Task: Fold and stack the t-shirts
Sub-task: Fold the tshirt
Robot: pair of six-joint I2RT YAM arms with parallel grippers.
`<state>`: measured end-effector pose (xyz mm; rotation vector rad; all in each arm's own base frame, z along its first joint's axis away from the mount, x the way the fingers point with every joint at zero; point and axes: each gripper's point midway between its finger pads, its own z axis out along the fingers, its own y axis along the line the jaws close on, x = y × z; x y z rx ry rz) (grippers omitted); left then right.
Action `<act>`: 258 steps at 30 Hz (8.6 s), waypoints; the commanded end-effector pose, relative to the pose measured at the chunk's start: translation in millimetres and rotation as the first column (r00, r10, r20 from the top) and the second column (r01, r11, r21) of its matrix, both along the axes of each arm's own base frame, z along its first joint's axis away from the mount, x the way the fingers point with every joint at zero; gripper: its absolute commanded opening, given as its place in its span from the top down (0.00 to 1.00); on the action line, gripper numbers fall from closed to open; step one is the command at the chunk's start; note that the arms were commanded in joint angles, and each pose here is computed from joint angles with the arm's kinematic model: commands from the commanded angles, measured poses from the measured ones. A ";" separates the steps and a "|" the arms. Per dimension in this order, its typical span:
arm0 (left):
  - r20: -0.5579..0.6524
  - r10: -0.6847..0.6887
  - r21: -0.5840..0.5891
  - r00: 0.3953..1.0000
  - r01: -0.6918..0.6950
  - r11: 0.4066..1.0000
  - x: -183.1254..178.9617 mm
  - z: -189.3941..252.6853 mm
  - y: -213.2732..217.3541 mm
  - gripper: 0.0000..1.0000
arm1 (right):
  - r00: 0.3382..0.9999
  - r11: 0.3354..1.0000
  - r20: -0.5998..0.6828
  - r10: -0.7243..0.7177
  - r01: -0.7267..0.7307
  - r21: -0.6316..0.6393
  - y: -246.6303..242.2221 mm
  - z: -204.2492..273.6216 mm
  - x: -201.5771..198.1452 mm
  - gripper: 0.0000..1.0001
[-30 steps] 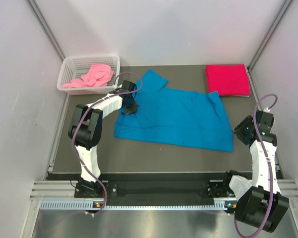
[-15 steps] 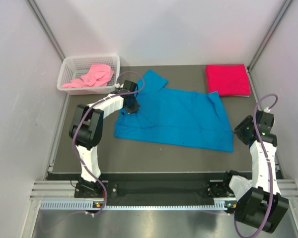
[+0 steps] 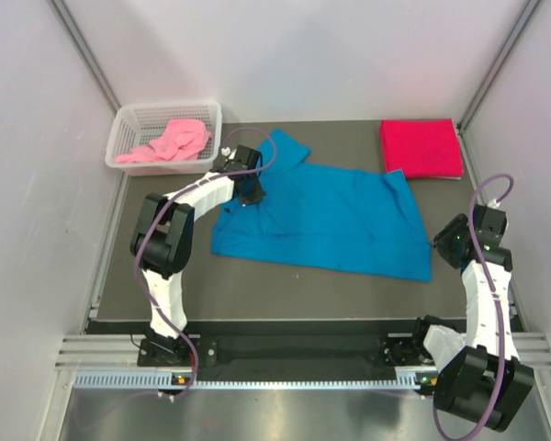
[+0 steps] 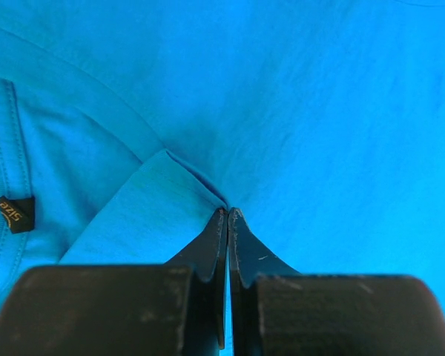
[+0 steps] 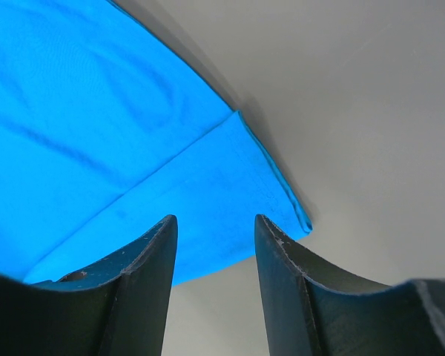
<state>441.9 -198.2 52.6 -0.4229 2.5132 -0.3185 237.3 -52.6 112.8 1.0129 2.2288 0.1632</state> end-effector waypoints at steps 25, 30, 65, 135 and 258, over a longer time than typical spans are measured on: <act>0.163 -0.085 0.035 0.983 0.080 0.996 33.7 28.2 -17.1 1.00 | 0.999 0.999 0.038 0.003 -0.002 -0.036 -7.3 8.1 10.2 0.53; 0.152 -0.096 0.058 0.984 0.088 0.994 34.0 24.3 -15.1 0.99 | 0.999 1.000 0.035 0.004 -0.003 -0.031 -6.8 6.6 10.7 0.53; 0.002 -0.139 -0.224 0.990 0.136 0.965 -72.4 -1.5 -34.5 0.56 | 0.998 0.999 0.044 0.035 -0.035 0.001 4.8 13.1 2.2 0.53; -0.105 0.144 0.178 0.984 -0.124 0.976 -113.4 26.2 128.5 0.68 | 0.993 0.994 0.069 0.095 -0.099 0.054 17.8 14.3 8.4 0.53; -0.112 -0.182 -0.372 0.977 0.129 0.919 -144.0 24.1 32.4 0.64 | 0.925 0.955 -0.348 -0.155 0.230 0.187 27.7 -58.2 -65.3 0.58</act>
